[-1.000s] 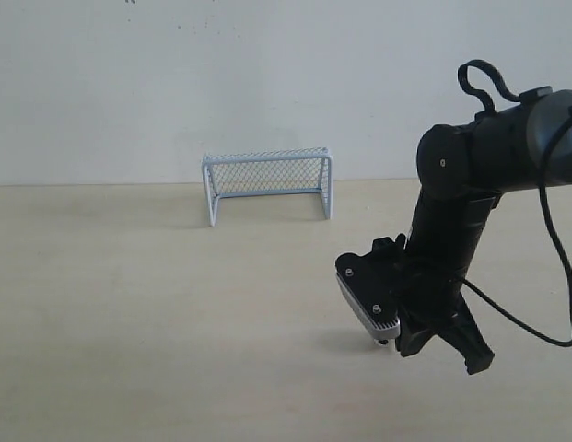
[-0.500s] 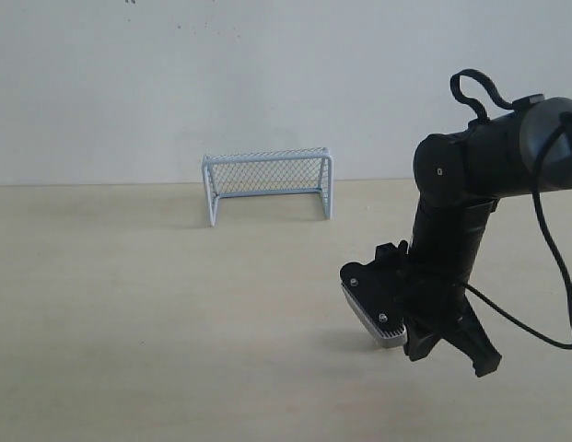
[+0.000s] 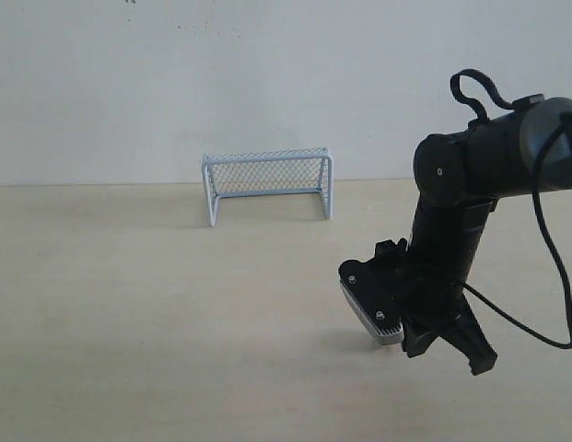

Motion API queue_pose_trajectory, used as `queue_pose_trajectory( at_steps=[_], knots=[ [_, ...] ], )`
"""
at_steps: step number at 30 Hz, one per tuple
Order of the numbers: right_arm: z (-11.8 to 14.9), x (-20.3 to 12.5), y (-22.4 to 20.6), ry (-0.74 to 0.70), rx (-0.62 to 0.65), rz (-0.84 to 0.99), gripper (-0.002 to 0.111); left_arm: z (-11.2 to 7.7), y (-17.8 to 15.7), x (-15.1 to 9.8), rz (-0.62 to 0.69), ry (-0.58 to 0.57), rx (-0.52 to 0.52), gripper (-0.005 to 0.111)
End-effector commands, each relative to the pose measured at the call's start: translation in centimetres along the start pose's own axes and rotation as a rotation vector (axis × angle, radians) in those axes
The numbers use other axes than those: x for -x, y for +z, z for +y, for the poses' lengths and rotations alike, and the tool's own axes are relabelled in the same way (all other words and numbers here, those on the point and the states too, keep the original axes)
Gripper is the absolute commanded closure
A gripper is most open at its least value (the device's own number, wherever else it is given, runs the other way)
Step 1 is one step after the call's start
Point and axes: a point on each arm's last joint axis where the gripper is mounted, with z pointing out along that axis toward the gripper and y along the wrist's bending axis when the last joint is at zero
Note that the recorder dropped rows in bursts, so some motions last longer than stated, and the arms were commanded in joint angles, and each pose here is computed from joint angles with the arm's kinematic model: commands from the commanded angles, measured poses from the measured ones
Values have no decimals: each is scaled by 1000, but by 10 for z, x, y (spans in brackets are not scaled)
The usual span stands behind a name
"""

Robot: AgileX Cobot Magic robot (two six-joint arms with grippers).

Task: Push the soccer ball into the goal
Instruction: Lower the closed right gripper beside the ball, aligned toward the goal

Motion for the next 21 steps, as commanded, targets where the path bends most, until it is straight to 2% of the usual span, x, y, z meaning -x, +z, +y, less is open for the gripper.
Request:
queue_pose_trajectory(
  at_steps=[1, 12, 21],
  knots=[
    [-4, 0, -1, 2, -36, 4, 108, 0, 0, 0, -4, 6, 4, 102],
    [-2, -1, -1, -3, -15, 10, 108, 0, 0, 0, -4, 6, 4, 102],
    [4, 0, -1, 11, 49, 5, 108, 0, 0, 0, -4, 6, 4, 102]
  ],
)
